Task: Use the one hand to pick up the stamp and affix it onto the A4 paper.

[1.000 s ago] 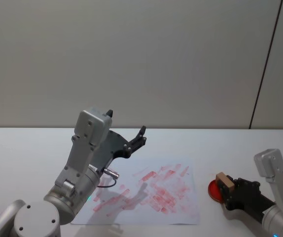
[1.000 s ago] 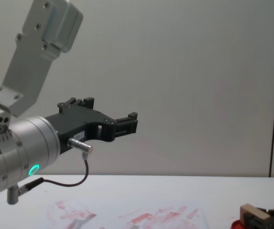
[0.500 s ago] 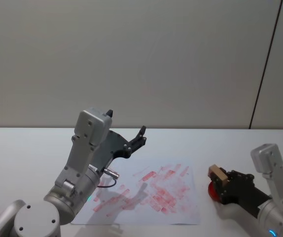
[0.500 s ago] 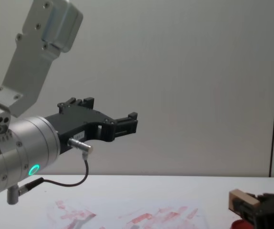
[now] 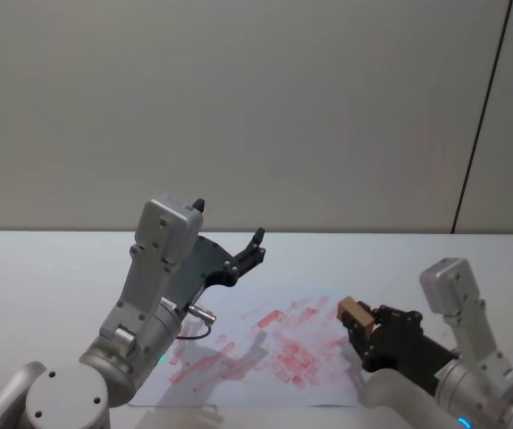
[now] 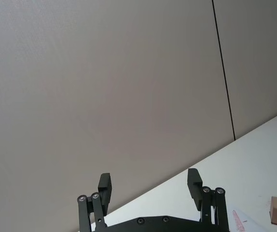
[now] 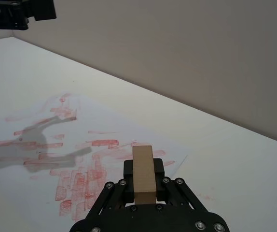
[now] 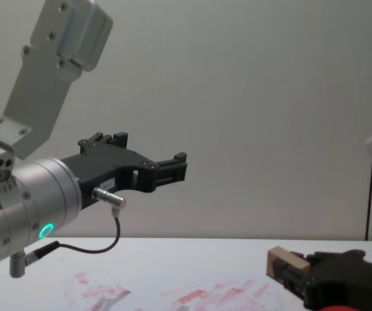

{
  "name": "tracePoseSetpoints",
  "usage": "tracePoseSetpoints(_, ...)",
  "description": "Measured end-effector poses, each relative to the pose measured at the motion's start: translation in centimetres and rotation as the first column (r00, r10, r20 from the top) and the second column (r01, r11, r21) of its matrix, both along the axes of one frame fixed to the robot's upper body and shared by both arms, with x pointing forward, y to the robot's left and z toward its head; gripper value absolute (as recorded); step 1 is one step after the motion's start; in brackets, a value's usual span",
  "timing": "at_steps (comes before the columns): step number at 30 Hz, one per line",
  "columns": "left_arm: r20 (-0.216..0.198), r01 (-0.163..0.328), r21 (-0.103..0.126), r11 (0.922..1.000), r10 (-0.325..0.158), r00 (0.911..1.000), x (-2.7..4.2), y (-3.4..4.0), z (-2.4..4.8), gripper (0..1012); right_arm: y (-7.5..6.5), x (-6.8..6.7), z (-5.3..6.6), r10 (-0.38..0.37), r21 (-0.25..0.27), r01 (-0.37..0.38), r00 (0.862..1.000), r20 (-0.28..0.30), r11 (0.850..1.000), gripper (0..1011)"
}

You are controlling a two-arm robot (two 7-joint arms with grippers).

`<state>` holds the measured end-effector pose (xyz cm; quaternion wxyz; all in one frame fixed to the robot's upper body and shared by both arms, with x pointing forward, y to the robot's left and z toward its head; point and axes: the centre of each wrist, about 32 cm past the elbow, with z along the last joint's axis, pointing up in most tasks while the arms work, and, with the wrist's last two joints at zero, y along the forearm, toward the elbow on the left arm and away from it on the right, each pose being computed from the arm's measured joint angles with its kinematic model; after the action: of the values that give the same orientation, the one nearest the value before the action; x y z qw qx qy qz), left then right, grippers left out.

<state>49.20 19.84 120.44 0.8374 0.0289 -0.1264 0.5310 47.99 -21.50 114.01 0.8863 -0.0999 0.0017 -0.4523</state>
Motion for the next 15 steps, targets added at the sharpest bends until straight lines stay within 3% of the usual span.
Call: tracePoseSetpoints(15,0.000,0.000,0.000,1.0000,0.000,1.0000,0.00,0.00,0.00,1002,1.4,0.1,-1.5,0.039,-0.028,-0.040,0.998,-0.050,0.999,218)
